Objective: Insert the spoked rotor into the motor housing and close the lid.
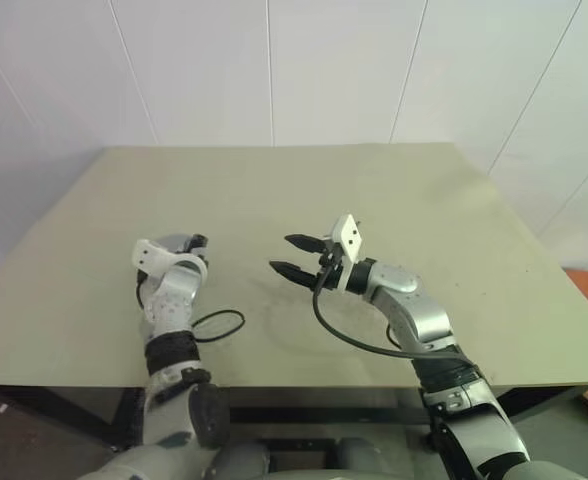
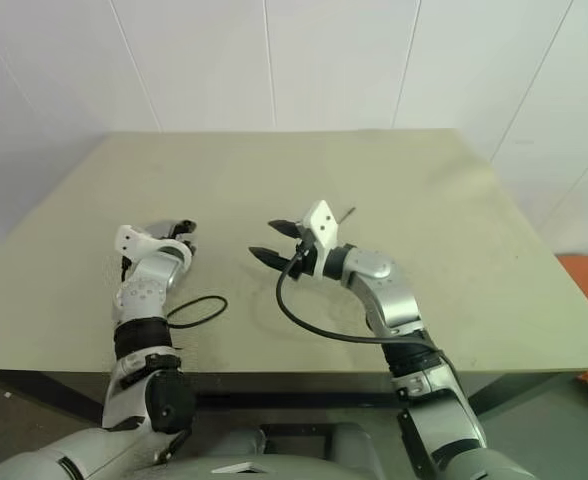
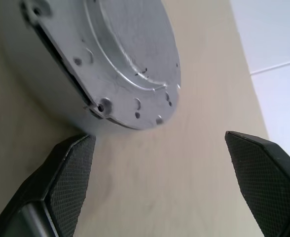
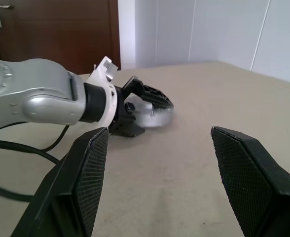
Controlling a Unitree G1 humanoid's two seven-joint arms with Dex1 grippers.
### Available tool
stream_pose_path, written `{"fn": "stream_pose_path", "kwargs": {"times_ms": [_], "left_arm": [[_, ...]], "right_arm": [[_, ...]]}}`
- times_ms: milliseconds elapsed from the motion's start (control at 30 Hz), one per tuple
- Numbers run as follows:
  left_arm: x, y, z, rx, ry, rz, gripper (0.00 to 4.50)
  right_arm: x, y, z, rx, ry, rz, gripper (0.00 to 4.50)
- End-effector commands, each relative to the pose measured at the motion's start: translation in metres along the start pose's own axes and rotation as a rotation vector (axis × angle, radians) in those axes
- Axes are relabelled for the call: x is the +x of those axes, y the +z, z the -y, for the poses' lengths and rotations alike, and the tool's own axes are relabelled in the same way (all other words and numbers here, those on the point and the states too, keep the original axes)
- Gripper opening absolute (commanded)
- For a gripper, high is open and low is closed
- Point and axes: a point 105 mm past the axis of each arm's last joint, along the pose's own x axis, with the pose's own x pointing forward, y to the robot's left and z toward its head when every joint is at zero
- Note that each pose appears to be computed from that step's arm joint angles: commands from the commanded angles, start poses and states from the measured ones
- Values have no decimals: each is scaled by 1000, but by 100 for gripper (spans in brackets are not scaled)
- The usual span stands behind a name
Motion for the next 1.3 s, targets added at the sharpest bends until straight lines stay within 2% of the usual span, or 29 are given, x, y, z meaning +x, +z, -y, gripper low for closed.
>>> {"fn": "stream_pose_path", "kwargs": {"times_ms": [33,133,267,333,433,533,567,700,900,1067,1300], "left_arm": [[-9,-32,-7,35,52,-144,448],[-16,-28,-2,107,7,-157,448],[-16,-10,13,361,-179,-94,448],[-14,2,24,488,-302,-27,448],[-10,15,24,652,-391,55,448],[-10,19,24,926,-526,146,448],[-11,19,23,987,-564,165,450],[-26,8,34,1094,-805,216,450],[-43,-18,41,1159,-1055,108,450],[-56,-14,52,1212,-1178,85,450],[-65,-18,56,1290,-1255,43,450]], "right_arm": [[2,17,4,-60,3,38,347],[2,18,6,-66,-12,44,347],[4,21,15,-61,-74,68,347],[5,23,18,-45,-99,84,347],[6,21,22,-50,-129,78,347],[4,14,35,-86,-209,34,347],[2,12,40,-89,-241,29,364],[-3,7,47,-89,-292,25,447],[-23,-24,46,-154,-255,-121,447],[-44,-19,52,-121,-253,-98,447],[-50,-12,60,-129,-259,-88,447]]}}
